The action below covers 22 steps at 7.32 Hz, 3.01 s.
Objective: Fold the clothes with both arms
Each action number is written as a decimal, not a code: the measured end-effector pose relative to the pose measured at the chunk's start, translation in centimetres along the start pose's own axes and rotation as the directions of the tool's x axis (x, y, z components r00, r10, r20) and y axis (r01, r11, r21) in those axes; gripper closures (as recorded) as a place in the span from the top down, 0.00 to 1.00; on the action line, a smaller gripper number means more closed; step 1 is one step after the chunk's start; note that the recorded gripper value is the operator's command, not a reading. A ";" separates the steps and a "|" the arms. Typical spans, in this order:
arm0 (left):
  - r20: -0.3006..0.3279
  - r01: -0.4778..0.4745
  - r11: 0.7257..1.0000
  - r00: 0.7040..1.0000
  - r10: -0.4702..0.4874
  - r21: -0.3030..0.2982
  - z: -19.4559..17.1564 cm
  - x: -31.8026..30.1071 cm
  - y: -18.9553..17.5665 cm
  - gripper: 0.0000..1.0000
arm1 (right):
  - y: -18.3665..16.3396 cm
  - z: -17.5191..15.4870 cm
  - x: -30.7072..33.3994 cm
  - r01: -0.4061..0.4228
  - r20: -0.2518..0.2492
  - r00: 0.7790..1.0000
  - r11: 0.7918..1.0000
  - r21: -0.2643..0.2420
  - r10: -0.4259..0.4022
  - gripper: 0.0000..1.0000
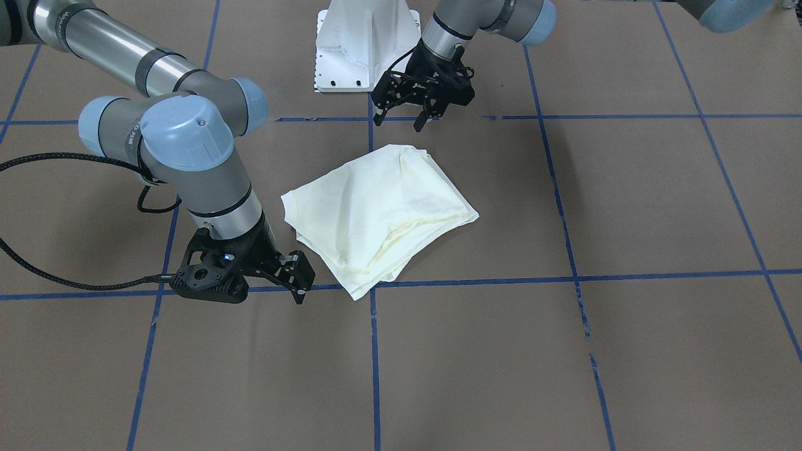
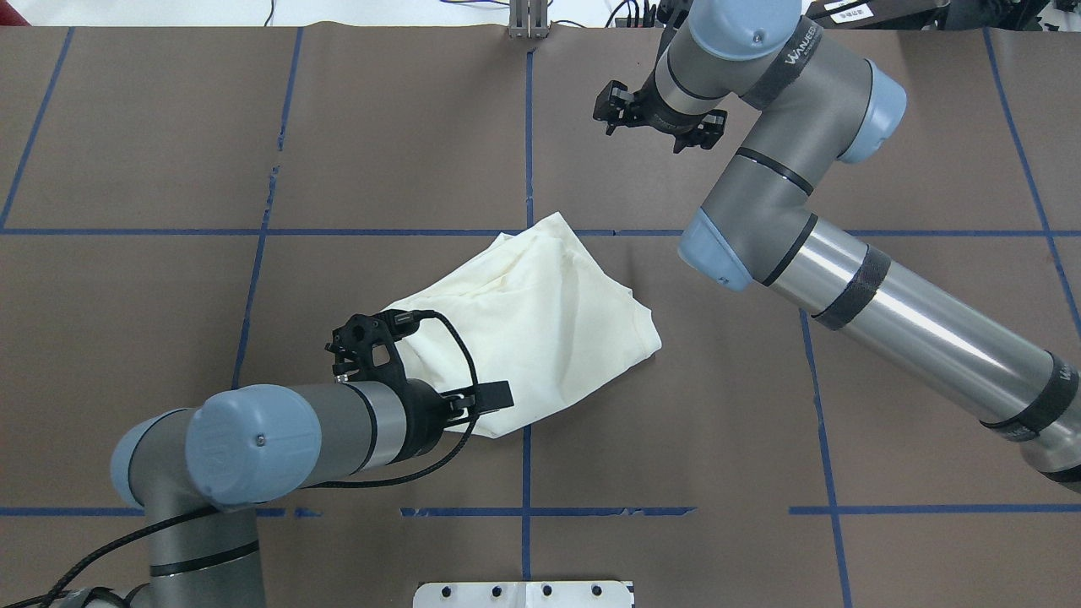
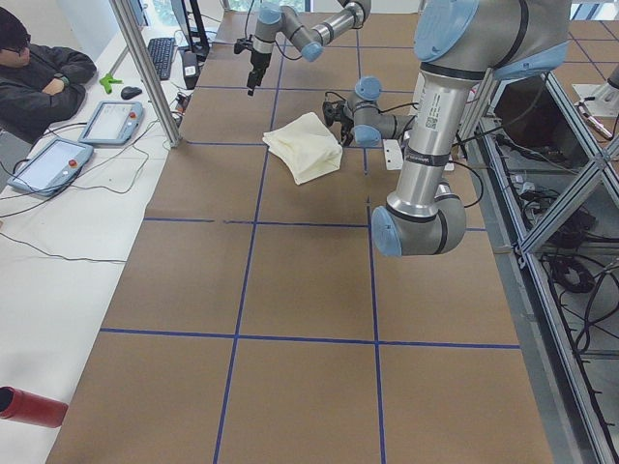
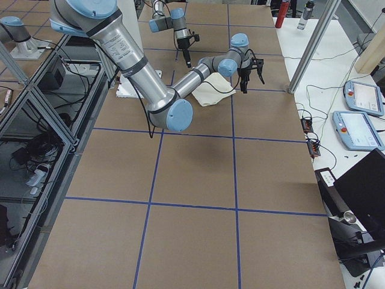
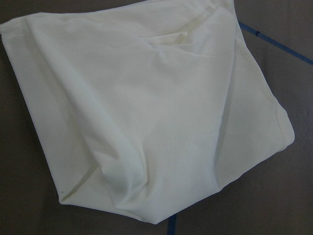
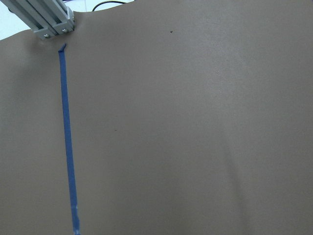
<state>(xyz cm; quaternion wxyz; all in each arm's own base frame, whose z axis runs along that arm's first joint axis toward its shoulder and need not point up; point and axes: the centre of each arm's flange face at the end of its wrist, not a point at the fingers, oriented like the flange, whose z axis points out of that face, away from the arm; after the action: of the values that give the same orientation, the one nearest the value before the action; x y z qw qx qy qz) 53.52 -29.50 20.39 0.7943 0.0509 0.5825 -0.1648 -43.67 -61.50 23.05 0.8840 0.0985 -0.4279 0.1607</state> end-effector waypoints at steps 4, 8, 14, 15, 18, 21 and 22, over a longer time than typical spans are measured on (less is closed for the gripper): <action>0.054 0.044 0.997 0.997 -0.047 0.060 4.6 0.1 -0.8 1.00 | 0.0 0.0 0.1 0.000 0.001 1.000 1.000 -0.001 0.000 1.00; 0.118 0.035 0.997 0.992 -0.043 0.068 7.0 -2.4 -1.0 1.00 | 0.1 0.1 0.3 -0.001 -0.003 1.000 1.000 -0.001 0.001 1.00; 0.161 -0.196 0.979 0.969 0.185 0.054 -0.7 -0.5 -5.3 1.00 | -0.1 1.0 3.2 0.047 -0.035 0.998 0.999 -0.016 -0.047 1.00; 0.198 -0.279 0.959 0.943 0.266 0.039 -3.8 -1.1 -7.9 1.00 | -0.7 0.8 5.6 0.089 -0.049 0.995 0.996 -0.023 -0.090 1.00; 0.319 -0.529 0.847 0.796 0.515 -0.048 -14.4 -6.7 -18.1 1.00 | -6.6 -4.3 20.4 0.294 -0.103 0.946 0.948 -0.121 -0.306 1.00; 0.390 -0.706 0.679 0.578 0.717 -0.201 -27.8 -20.4 -30.1 1.00 | -10.3 -12.0 46.4 0.458 -0.031 0.880 0.863 -0.212 -0.474 1.00; 0.398 -0.708 0.669 0.559 0.727 -0.227 -31.8 -25.1 -32.0 1.00 | -8.4 -13.1 53.2 0.444 -0.018 0.888 0.866 -0.230 -0.460 1.00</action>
<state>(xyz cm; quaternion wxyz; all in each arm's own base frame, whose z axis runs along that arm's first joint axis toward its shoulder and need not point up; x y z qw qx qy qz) 7.67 -45.83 37.57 0.9060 0.2270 0.3101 0.1774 -0.11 -54.56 56.59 0.9173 0.0916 -0.3756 -0.0954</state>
